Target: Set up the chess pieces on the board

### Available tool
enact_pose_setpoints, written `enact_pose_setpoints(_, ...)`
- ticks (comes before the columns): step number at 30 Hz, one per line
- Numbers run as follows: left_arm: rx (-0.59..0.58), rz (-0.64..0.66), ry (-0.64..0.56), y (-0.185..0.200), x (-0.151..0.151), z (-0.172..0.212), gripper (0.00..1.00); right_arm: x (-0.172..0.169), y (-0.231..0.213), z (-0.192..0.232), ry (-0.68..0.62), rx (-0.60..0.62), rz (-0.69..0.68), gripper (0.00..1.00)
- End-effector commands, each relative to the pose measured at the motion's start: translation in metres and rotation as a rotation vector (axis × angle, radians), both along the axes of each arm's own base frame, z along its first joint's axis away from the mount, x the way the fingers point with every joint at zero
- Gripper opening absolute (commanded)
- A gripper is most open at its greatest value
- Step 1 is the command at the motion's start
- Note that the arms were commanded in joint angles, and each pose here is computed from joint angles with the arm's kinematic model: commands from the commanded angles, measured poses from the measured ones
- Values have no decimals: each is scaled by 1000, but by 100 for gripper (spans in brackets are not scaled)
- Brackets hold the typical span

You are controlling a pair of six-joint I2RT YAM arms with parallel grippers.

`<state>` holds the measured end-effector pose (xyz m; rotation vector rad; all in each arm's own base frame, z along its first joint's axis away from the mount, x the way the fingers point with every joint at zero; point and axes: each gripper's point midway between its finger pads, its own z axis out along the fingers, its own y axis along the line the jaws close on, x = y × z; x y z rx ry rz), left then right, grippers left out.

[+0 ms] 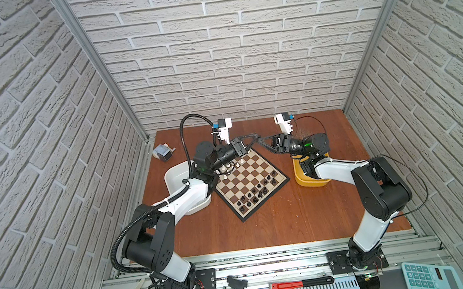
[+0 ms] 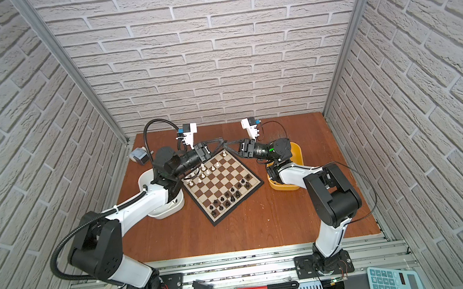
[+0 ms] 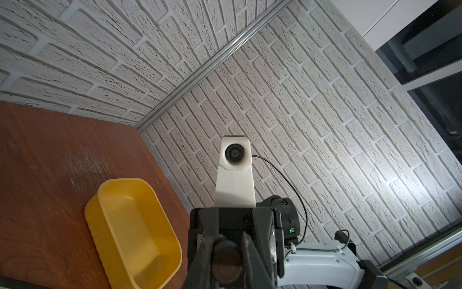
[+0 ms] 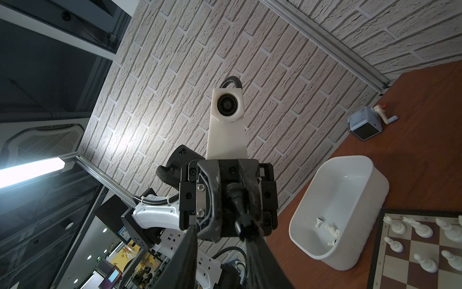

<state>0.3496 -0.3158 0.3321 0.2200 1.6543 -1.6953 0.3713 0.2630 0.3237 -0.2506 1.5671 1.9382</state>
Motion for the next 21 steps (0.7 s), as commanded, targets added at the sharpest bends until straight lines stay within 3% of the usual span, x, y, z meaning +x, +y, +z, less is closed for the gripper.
enact_pose_setpoints(1,-26,-42,-58,1,-16,13,0,2,-6,8,-39,28,-39,36)
enact_pose_setpoints(11,-31,-23,-91,6,-20,22,0,10,-6,-8,2,-56,-82,38)
enact_pose_setpoints(21,-9,-17,-62,6,-19,11,0,4,-8,6,-24,14,-52,40)
